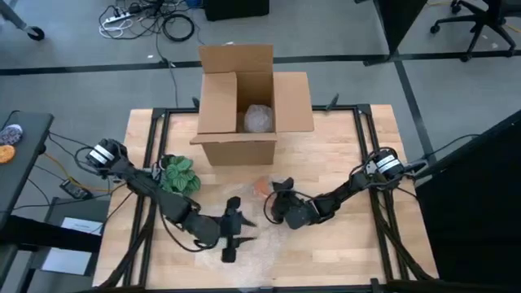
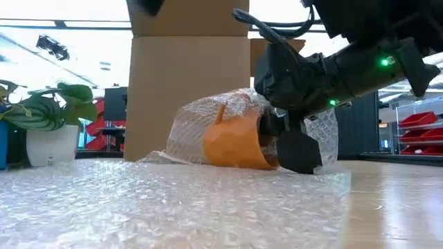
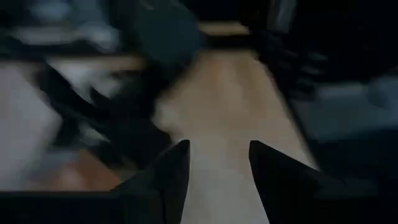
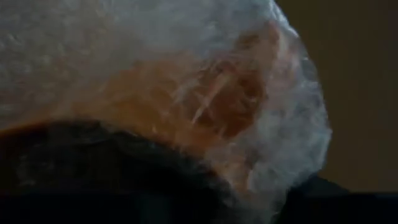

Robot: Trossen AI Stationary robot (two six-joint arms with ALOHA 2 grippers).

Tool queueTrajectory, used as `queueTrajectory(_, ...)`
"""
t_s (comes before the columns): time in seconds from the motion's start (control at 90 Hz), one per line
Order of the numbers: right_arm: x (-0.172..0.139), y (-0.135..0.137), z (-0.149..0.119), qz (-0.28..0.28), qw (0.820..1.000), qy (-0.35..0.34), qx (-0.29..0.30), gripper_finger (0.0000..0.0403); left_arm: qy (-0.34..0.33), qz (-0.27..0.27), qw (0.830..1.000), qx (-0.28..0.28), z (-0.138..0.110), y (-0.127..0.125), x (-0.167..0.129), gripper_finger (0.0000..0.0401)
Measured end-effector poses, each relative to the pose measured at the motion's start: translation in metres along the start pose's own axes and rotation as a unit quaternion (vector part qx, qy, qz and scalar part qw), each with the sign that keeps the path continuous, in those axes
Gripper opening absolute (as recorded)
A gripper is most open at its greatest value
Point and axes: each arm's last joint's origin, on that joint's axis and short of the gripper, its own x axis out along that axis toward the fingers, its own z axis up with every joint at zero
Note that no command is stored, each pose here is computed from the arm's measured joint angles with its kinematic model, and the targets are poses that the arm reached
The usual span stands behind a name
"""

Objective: Wrap mug
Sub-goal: Wrap the orange mug with the bubble wrap

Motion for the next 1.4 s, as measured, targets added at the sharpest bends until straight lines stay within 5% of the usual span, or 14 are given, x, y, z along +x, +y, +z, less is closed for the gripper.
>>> queueTrajectory(0.122,-0.002,-0.001,0.008,0.012,0.999,-0.019,0.050,0.0149,0.008,0.110,0.994,0.018,-0.012,0.016,0.020,0.0152)
queueTrajectory(0.422,-0.006,0.000,0.012,0.042,0.987,-0.044,0.148,0.0178,0.089,0.178,0.978,0.053,-0.050,0.043,0.064,0.0152)
queueTrajectory(0.989,-0.048,-0.017,0.030,0.059,0.961,-0.088,0.257,0.0208,0.144,0.187,0.971,0.037,-0.069,0.043,0.064,0.0152)
queueTrajectory(1.4,-0.072,-0.013,0.029,0.097,0.951,-0.084,0.281,0.0206,0.147,0.188,0.970,0.039,-0.070,0.042,0.063,0.0152)
